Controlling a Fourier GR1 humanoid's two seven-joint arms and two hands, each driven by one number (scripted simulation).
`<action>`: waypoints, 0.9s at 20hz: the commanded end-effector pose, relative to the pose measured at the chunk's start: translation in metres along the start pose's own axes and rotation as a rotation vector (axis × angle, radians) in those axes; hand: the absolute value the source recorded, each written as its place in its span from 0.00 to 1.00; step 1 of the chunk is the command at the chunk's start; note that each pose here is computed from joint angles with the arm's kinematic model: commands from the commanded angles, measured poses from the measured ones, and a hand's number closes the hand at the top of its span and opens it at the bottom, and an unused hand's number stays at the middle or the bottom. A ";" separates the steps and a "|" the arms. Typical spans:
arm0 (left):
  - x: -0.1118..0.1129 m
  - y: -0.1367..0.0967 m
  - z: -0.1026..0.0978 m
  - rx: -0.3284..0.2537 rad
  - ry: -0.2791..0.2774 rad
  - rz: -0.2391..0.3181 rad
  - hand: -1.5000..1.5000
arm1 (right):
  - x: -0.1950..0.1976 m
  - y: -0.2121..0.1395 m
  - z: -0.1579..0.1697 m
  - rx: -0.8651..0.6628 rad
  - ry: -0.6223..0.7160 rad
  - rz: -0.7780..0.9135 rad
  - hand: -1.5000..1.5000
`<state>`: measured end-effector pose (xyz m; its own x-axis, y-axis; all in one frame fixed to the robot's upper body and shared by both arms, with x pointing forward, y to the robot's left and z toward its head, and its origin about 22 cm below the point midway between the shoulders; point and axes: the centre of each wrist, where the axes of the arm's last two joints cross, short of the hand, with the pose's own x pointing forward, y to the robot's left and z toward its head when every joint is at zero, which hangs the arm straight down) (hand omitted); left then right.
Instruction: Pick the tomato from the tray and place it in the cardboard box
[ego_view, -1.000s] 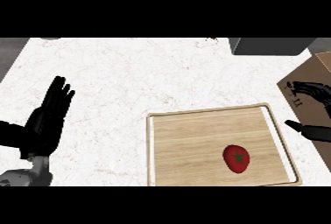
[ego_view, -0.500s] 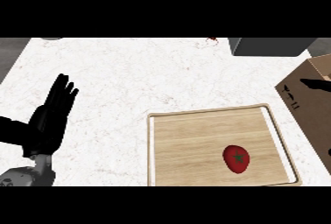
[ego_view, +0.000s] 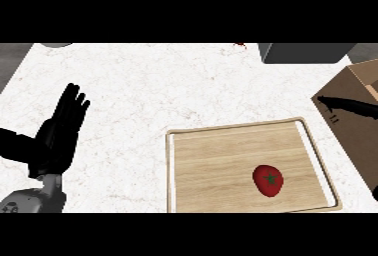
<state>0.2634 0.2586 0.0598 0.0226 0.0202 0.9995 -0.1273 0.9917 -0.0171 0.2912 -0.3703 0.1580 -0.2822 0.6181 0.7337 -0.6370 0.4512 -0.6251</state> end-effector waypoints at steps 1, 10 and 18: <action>-0.006 -0.009 0.000 -0.005 -0.009 0.000 0.50 | 0.017 0.009 -0.001 0.054 0.000 -0.009 0.00; 0.014 -0.010 -0.012 -0.020 0.014 0.005 0.50 | 0.036 0.033 -0.023 0.004 0.089 -0.010 0.00; 0.019 -0.007 0.008 0.005 -0.004 0.017 0.50 | 0.033 0.071 -0.032 0.053 0.105 -0.008 0.00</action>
<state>0.2588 0.2591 0.0608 0.0257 0.0259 0.9993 -0.1203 0.9925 -0.0226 0.2617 -0.3079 0.1328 -0.2134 0.6749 0.7063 -0.6761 0.4198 -0.6055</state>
